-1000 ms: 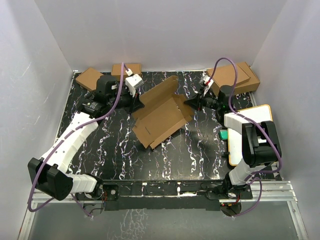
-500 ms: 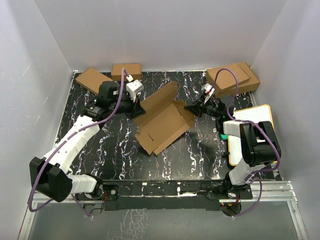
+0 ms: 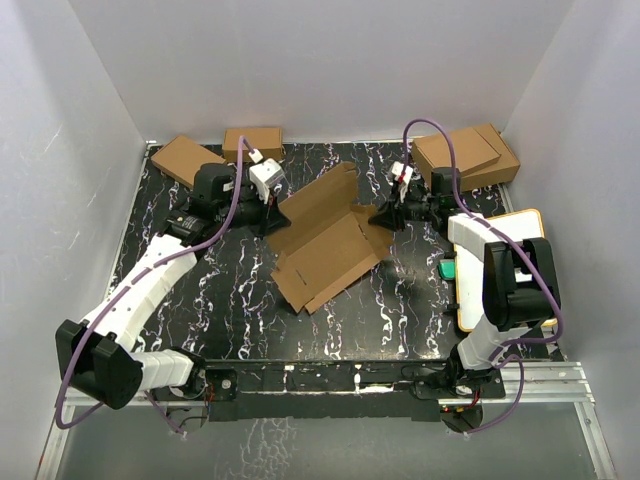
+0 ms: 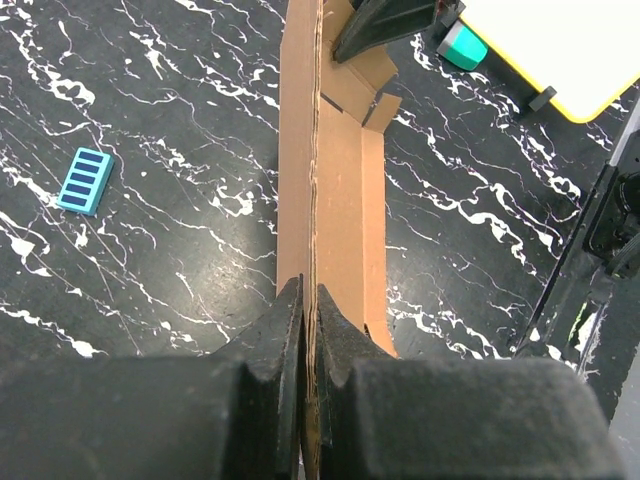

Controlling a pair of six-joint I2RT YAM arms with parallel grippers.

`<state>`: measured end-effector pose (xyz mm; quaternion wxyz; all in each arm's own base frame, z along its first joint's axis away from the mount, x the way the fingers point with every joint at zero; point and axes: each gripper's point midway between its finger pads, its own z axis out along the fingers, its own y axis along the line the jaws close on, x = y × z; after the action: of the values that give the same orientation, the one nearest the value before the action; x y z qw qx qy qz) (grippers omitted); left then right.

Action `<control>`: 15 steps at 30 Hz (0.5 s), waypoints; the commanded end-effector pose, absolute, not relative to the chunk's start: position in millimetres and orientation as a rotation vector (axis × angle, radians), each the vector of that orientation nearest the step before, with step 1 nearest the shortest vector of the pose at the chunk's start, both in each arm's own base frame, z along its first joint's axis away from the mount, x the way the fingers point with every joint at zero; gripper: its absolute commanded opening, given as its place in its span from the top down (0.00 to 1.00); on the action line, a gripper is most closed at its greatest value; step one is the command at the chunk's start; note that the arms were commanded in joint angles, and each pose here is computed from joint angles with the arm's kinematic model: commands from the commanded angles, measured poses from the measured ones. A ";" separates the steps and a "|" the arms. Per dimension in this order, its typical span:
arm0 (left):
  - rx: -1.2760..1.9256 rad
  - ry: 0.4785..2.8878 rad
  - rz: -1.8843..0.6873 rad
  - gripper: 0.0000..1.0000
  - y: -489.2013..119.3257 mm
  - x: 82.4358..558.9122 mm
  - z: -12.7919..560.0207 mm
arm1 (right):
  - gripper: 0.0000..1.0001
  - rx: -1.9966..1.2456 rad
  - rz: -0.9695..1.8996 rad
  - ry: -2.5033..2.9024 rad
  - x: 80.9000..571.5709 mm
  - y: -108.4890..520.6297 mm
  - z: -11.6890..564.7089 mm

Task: Fold the paper box

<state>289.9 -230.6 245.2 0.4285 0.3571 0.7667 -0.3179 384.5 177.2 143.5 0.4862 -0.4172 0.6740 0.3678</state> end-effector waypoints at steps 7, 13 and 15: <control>0.876 1.848 -0.837 1.00 -231.0 277.4 259.4 | 0.78 -1.046 0.951 1.722 370.5 165.2 137.1; 0.868 1.853 -0.848 1.00 -230.6 274.4 257.4 | 0.77 -1.034 0.977 1.729 369.2 164.5 139.4; 0.865 1.852 -0.848 1.00 -230.4 273.7 257.1 | 0.76 -1.031 0.987 1.735 368.7 164.7 138.5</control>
<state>280.4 -229.6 239.7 0.4259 0.3452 0.7683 -0.3303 358.4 162.1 116.3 0.4079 -0.3933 0.7242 0.3931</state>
